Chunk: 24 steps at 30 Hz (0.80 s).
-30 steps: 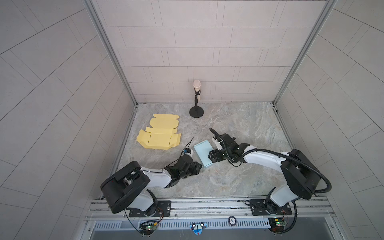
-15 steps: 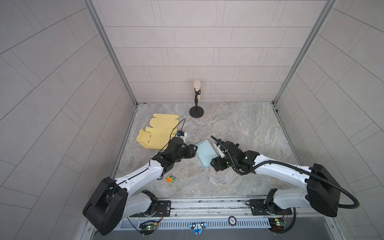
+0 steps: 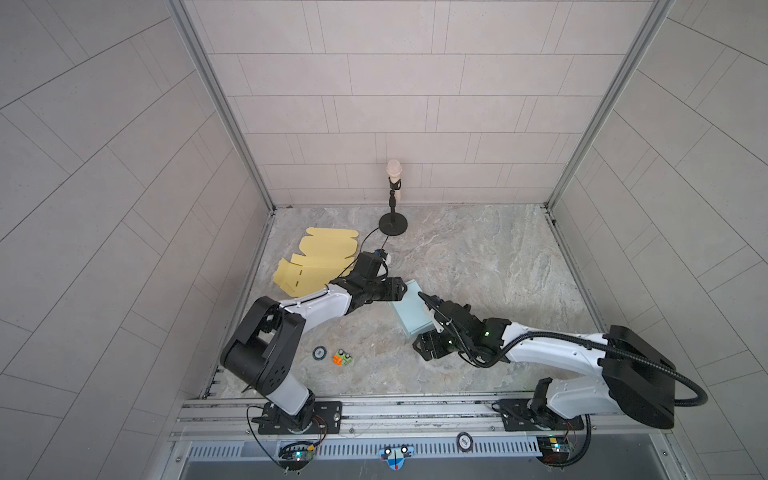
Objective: Fold the paper box
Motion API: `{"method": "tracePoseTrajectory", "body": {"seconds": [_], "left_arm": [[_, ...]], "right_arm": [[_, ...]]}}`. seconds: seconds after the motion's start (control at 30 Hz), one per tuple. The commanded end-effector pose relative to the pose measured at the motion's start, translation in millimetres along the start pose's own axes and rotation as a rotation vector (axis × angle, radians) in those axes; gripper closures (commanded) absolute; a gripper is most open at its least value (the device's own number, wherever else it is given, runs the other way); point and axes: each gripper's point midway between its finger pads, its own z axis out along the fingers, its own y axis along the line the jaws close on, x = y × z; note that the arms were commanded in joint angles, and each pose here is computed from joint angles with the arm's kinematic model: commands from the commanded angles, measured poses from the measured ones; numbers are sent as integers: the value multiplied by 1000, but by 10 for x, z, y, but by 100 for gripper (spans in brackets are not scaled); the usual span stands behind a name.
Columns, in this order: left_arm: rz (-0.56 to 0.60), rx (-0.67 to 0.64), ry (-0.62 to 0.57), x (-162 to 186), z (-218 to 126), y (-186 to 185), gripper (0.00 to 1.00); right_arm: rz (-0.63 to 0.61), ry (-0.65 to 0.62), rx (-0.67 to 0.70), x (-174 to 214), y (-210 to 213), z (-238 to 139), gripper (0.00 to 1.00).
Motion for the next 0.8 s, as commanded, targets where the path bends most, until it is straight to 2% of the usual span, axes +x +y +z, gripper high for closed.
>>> {"method": "tracePoseTrajectory", "body": {"seconds": [0.0, 0.37, 0.77], "left_arm": [[24, 43, 20, -24, 44, -86, 26], [30, 33, 29, 42, 91, -26, 26], [2, 73, 26, 163, 92, -71, 30]], "right_arm": [[45, -29, -49, -67, 97, 85, 16], [54, -28, -47, -125, 73, 226, 16], [78, -46, 6, -274, -258, 103, 17]]}}
